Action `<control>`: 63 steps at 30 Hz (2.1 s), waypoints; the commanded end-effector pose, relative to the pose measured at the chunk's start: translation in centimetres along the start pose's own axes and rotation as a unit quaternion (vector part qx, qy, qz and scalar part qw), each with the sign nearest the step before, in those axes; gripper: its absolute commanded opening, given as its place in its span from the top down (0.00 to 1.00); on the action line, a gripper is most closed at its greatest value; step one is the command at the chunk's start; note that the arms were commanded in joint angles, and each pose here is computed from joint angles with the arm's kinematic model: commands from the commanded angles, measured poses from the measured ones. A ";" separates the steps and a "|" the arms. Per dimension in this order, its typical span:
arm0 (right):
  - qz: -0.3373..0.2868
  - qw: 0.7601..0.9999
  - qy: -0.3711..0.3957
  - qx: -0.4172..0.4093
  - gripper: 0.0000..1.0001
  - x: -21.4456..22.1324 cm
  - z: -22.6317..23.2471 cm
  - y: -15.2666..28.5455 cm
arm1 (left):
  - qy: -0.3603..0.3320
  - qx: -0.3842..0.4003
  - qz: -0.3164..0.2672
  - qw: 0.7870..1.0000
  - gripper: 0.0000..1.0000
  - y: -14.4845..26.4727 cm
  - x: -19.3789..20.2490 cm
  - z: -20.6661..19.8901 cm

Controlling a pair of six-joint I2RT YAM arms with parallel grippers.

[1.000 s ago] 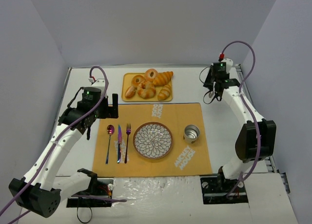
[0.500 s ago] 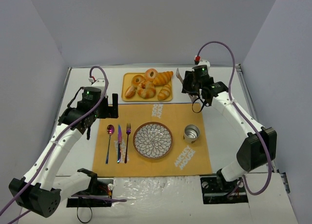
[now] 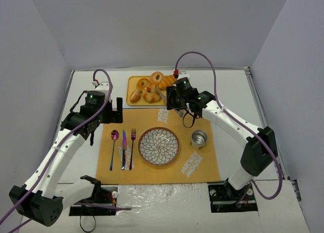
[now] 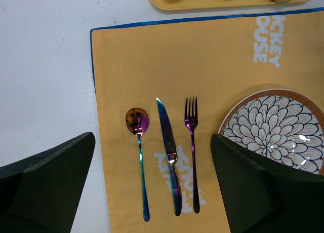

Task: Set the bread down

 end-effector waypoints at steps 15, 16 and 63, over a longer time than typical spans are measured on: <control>-0.017 1.000 -0.002 -0.014 0.44 -2.3 3.2 -4.1 | 0.001 0.002 -0.031 1.000 0.04 0.6 -1.6 -0.2; -0.017 1.000 -0.002 -0.014 0.44 -2.4 3.4 -4.3 | 0.001 0.002 -0.031 1.000 0.04 0.6 -1.6 -0.2; 0.001 0.999 -0.038 -0.035 0.70 -2.2 3.0 -8.2 | 0.000 0.000 -0.029 1.000 0.04 0.5 -1.5 -0.2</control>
Point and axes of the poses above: each gripper's point midway between its finger pads, its own y axis back along the fingers, its own z axis along the line the jaws close on, x = y × z, the point moved 1 cm from there along y, back along the fingers, and after that the axes turned 5 degrees about y, right-handed, at the moved point
